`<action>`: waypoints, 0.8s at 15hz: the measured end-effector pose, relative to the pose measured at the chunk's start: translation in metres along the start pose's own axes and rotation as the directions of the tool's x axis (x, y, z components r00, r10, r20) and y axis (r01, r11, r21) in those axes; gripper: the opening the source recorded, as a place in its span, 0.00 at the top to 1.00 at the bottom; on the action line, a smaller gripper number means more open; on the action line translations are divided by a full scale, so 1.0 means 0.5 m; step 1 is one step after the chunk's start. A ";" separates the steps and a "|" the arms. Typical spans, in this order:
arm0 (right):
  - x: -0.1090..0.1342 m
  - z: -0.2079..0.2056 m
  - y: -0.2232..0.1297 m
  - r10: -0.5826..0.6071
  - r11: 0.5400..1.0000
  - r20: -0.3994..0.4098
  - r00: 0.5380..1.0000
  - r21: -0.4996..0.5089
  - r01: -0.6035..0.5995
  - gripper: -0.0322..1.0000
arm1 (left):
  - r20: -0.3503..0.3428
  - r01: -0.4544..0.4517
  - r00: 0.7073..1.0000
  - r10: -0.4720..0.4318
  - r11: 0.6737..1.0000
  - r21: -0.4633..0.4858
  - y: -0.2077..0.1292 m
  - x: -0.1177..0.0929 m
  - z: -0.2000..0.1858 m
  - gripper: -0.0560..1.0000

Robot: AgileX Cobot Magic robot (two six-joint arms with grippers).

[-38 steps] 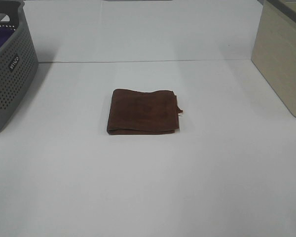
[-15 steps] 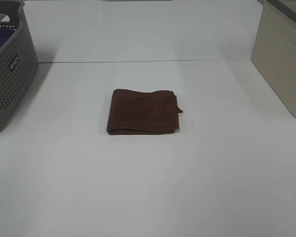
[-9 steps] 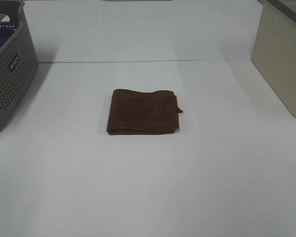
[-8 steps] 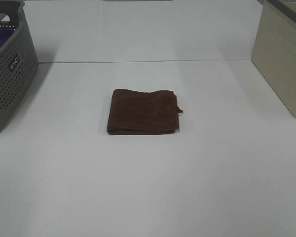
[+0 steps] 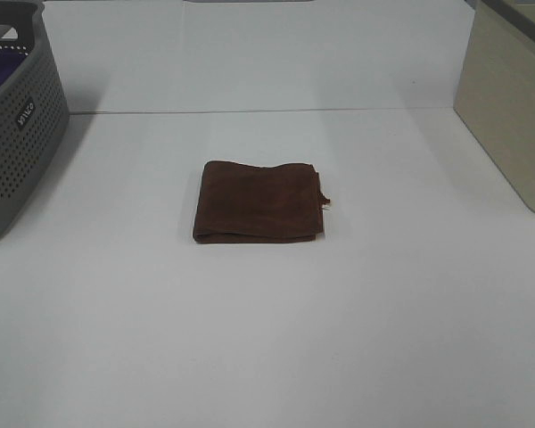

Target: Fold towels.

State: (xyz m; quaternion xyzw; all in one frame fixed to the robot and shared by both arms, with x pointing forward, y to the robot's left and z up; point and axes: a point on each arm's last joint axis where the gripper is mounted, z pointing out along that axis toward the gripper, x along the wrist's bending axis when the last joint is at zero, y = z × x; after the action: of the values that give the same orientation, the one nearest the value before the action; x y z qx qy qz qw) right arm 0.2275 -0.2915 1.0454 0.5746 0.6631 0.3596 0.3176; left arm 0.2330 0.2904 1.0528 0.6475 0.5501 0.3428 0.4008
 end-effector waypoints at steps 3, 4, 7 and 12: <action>0.000 -0.001 -0.001 0.000 1.000 0.000 1.000 -0.005 0.000 0.25 | 0.001 0.000 1.000 0.000 1.000 0.000 0.000 0.000 0.000 0.27; 0.000 -0.001 -0.001 0.000 1.000 0.000 1.000 -0.005 0.000 0.25 | 0.002 0.001 1.000 -0.001 1.000 0.000 0.000 0.000 0.000 0.27; 0.000 -0.001 -0.001 0.000 1.000 0.000 1.000 -0.005 0.000 0.25 | 0.002 0.001 1.000 -0.001 1.000 0.000 0.000 0.000 0.000 0.27; 0.000 -0.001 -0.001 0.000 1.000 0.000 1.000 -0.005 0.000 0.25 | 0.002 0.001 1.000 -0.001 1.000 0.000 0.000 0.000 0.000 0.27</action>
State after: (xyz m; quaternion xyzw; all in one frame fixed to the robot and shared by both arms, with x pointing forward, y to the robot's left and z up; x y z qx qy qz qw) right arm 0.2270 -0.2915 1.0454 0.5737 0.6622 0.3611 0.3192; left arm 0.2329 0.2902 1.0528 0.6475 0.5500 0.3421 0.4015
